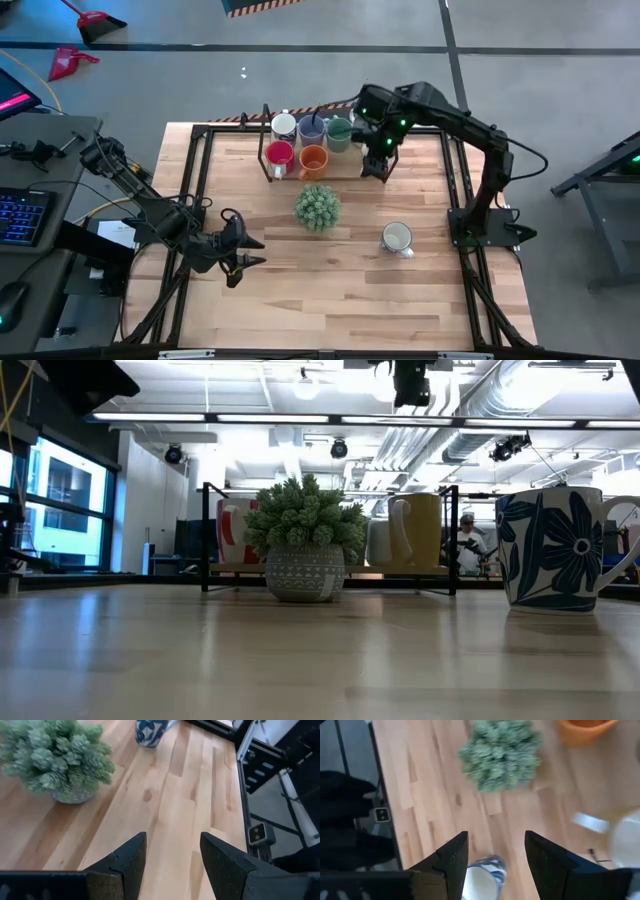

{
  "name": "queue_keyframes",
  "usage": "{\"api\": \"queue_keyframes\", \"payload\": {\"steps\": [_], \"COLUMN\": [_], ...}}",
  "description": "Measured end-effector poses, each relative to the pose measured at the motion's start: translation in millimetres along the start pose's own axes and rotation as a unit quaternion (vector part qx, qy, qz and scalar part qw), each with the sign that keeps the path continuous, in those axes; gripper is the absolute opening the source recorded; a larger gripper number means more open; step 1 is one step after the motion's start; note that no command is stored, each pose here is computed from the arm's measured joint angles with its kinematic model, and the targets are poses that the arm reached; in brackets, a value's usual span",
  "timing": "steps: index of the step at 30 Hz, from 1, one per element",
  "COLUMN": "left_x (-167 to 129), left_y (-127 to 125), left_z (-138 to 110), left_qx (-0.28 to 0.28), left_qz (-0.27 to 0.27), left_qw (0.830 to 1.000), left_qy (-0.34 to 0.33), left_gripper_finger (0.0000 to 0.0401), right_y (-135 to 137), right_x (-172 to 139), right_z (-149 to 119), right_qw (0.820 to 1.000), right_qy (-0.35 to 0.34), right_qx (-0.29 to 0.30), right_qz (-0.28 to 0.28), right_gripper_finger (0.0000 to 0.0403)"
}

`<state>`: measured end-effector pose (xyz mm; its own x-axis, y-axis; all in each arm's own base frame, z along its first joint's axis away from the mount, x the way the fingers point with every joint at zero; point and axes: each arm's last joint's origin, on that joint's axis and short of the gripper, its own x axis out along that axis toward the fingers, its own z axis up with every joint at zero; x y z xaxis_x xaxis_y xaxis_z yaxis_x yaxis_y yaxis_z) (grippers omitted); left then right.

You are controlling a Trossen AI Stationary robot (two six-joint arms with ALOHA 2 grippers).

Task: Place coffee mugs
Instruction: Put the blue patterned mug on the shelf

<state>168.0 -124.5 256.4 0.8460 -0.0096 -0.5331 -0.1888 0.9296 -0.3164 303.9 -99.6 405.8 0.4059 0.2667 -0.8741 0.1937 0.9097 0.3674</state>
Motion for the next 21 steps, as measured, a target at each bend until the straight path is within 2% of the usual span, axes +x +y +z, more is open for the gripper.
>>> {"api": "queue_keyframes", "payload": {"steps": [7, 11, 15, 18, 21], "left_x": [0, 0, 0, 0, 0], "left_y": [0, -1, -1, -1, -1], "left_z": [-2, -2, -3, -3, -3], "left_qx": [0.037, 0.048, 0.050, 0.050, 0.051], "left_qz": [-0.012, -0.027, -0.029, -0.029, -0.029], "left_qw": [0.999, 0.998, 0.998, 0.998, 0.998], "left_qy": [0.018, 0.033, 0.035, 0.035, 0.035], "left_gripper_finger": [0.0174, 0.0174, 0.0174, 0.0174, 0.0174], "right_y": [36, 44, 58, 66, 76], "right_x": [22, 41, 66, 95, 115], "right_z": [-5, -13, -32, -49, -66], "right_qw": [0.999, 0.993, 0.984, 0.970, 0.959], "right_qy": [0.038, 0.063, 0.109, 0.153, 0.187], "right_qx": [-0.011, 0.071, 0.082, 0.096, 0.111], "right_qz": [0.021, -0.067, -0.115, -0.162, -0.183], "right_gripper_finger": [0.0171, 0.0171, 0.0171, 0.0171, 0.0171]}}
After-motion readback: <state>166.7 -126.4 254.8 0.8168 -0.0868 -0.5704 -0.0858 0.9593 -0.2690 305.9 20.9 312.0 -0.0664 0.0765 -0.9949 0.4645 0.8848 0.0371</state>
